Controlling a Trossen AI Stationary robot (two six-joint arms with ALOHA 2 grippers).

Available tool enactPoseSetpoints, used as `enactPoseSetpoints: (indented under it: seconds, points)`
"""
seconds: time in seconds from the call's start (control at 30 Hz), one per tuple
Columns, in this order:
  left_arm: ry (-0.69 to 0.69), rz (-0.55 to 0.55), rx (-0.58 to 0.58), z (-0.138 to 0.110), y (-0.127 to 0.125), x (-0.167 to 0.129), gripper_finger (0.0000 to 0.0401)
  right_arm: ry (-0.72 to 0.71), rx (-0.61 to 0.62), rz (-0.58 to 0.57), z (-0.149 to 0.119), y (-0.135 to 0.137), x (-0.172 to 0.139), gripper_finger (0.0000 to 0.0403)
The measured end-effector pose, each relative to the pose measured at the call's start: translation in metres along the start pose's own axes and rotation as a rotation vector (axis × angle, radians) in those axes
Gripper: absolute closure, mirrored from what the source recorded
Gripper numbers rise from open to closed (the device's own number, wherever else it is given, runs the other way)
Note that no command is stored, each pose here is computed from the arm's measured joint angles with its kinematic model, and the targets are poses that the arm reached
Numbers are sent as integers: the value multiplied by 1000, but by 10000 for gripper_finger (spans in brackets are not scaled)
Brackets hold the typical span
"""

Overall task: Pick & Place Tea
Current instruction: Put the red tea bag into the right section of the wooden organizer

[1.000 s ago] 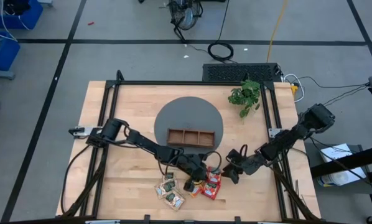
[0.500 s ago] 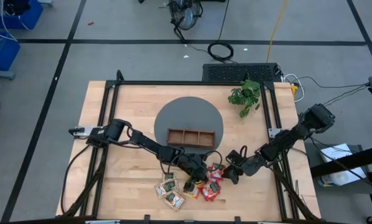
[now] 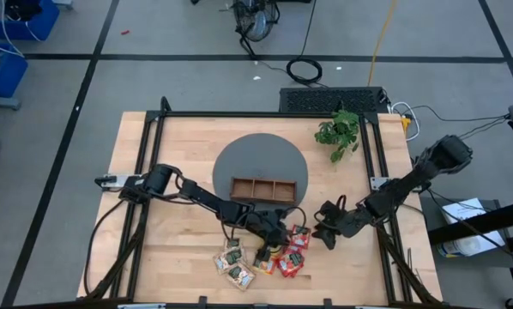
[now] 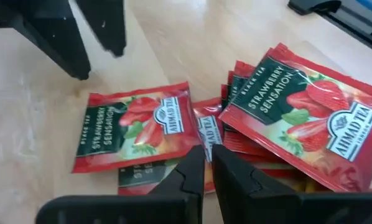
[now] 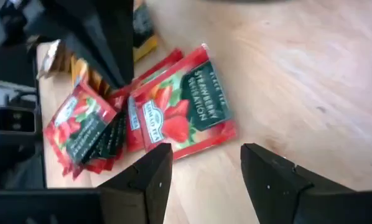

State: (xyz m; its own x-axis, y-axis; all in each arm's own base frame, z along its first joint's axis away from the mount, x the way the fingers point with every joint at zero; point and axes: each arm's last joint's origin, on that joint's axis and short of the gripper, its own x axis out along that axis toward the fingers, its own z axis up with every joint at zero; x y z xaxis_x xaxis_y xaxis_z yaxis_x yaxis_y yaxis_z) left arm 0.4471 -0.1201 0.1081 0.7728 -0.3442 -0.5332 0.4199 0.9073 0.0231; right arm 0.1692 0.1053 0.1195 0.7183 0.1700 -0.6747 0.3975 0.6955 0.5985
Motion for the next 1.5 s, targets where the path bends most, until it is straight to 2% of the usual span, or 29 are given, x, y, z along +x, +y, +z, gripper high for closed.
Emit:
enactPoseSetpoints:
  seconds: [0.13,0.33,0.7,1.27,1.5]
  points:
    - [43,-2,-9,17,0,1,366,32,20,-77,-4,-7,2,227]
    - [43,-17,14,27,-7,1,366,24,6,-56,-5,-5,11,227]
    - [72,-5,-40,21,1,2,366,5,7,-42,-7,-7,27,227]
    - [44,-17,-75,6,15,14,366,9,-33,-46,-7,-8,28,232]
    - [43,-4,-131,-1,28,16,366,12,-63,-51,-7,-9,28,232]
